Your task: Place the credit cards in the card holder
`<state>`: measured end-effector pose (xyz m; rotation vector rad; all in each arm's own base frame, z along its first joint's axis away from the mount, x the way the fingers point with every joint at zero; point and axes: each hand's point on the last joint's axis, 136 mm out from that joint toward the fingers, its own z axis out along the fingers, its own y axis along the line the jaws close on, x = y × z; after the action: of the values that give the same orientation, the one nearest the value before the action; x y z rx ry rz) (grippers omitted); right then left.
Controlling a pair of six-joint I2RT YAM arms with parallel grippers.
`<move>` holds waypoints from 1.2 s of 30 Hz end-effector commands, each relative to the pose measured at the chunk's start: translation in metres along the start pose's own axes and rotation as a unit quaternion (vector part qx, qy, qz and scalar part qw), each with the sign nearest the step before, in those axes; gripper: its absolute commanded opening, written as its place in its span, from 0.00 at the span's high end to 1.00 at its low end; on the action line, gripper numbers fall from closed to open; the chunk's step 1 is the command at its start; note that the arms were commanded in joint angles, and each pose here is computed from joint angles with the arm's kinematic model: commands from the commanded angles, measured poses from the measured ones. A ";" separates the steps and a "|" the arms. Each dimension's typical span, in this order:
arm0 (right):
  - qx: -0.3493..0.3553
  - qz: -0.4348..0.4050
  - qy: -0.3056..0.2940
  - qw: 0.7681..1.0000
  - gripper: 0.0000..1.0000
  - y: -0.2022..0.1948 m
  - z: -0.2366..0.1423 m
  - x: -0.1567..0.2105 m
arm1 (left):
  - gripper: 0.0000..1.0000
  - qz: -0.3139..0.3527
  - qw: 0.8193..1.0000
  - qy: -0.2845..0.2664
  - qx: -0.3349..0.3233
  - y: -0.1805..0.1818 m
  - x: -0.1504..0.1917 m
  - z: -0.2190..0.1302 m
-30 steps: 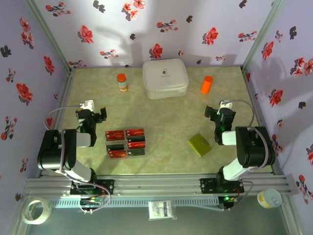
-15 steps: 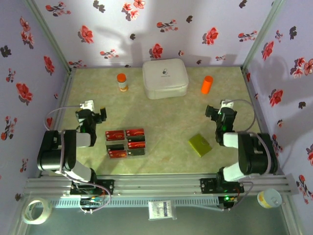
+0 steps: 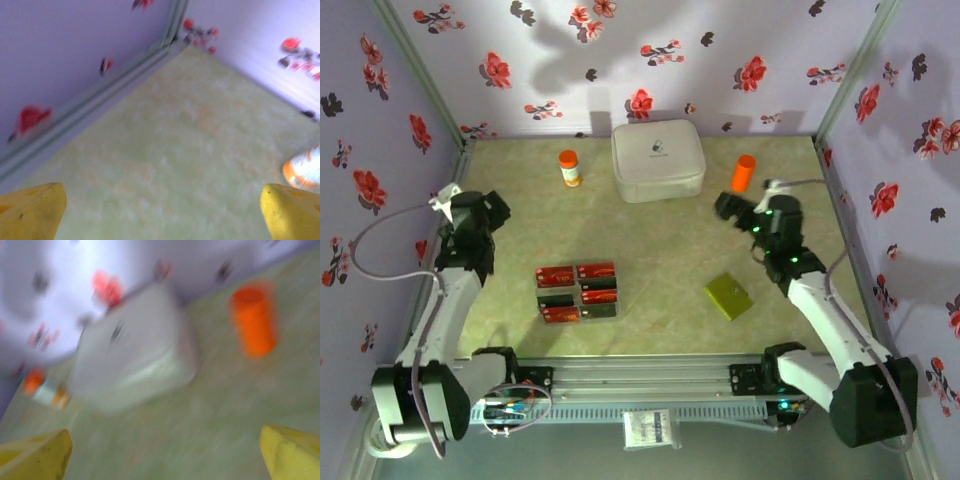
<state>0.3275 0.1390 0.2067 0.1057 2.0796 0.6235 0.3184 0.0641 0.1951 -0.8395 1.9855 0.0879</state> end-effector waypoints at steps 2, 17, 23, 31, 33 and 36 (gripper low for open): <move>-0.031 -0.084 0.147 0.985 0.07 0.047 -0.005 0.097 | 0.00 -0.059 0.979 0.155 -0.116 0.069 0.097 -0.024; -0.024 -0.393 0.233 0.889 0.06 0.142 -0.008 0.260 | 0.00 -0.032 0.967 0.198 -0.159 0.102 0.149 -0.032; -0.008 -0.405 0.228 0.885 0.05 0.145 0.008 0.275 | 0.00 -0.007 0.966 0.211 -0.149 0.093 0.162 -0.027; 0.026 -0.407 0.211 0.888 0.04 0.139 0.023 0.277 | 0.00 0.004 0.967 0.216 -0.133 0.082 0.171 -0.021; 0.035 -0.406 0.208 0.889 0.04 0.136 0.027 0.277 | 0.00 0.004 0.968 0.217 -0.129 0.078 0.173 -0.018; 0.050 -0.396 0.200 0.895 0.04 0.130 0.035 0.272 | 0.00 0.006 0.968 0.219 -0.124 0.071 0.174 -0.016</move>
<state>0.1641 0.3482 0.0390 -0.9379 2.3093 0.0541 0.2057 0.0255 0.0504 -1.0619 2.4396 0.1873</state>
